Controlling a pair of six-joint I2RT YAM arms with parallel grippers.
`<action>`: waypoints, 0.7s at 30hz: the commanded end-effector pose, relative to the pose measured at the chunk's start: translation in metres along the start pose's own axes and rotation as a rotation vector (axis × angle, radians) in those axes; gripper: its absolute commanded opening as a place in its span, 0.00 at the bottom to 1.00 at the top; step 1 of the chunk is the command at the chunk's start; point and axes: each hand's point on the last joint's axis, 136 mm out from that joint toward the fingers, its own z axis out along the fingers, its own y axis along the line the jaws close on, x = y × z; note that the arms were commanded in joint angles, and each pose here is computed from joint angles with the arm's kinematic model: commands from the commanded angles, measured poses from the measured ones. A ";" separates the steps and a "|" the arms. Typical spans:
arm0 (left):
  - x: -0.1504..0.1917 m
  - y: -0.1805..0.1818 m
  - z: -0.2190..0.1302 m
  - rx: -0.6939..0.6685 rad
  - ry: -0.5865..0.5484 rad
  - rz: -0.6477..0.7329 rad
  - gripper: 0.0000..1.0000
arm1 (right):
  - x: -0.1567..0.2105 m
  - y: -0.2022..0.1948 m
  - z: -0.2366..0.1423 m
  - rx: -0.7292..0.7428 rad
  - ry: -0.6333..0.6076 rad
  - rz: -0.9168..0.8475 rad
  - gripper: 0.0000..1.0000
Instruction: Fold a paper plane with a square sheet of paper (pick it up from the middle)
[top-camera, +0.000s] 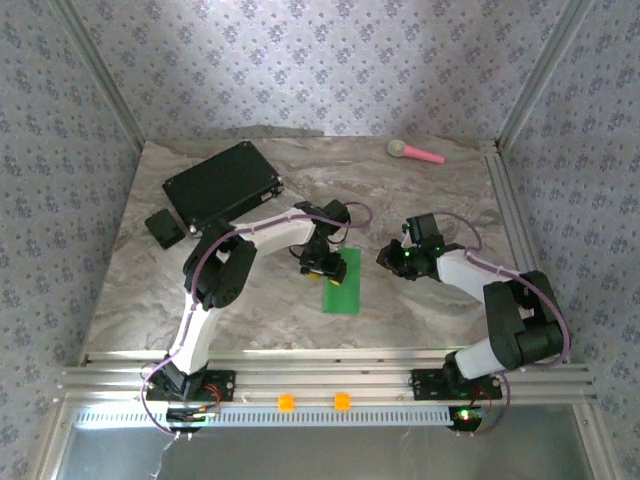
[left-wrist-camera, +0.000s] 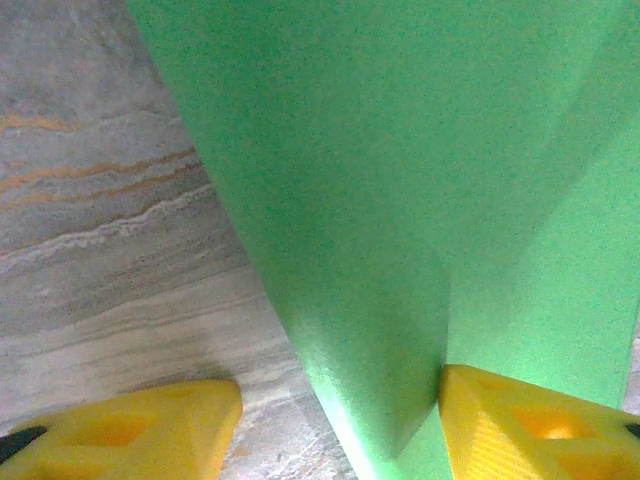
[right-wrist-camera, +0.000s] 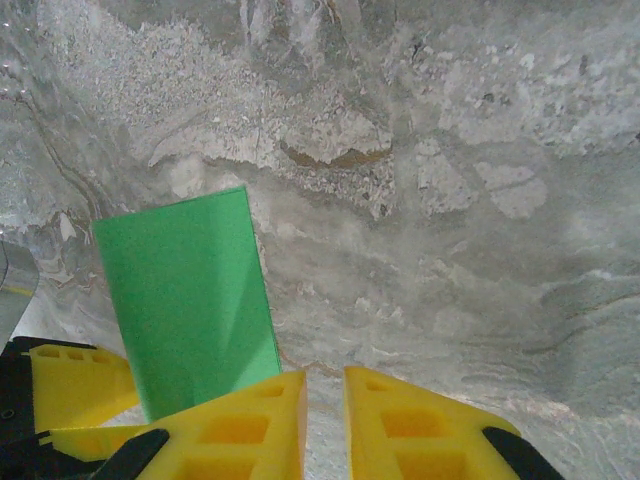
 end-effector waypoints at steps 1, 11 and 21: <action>0.001 0.018 0.052 -0.064 0.040 0.002 0.59 | 0.007 -0.006 0.003 0.029 0.024 0.017 0.19; 0.002 0.017 0.054 -0.061 0.038 -0.032 0.59 | 0.007 -0.006 0.003 0.029 0.026 0.018 0.19; 0.006 0.017 0.056 -0.064 0.046 -0.013 0.59 | 0.008 -0.007 0.004 0.033 0.028 0.016 0.20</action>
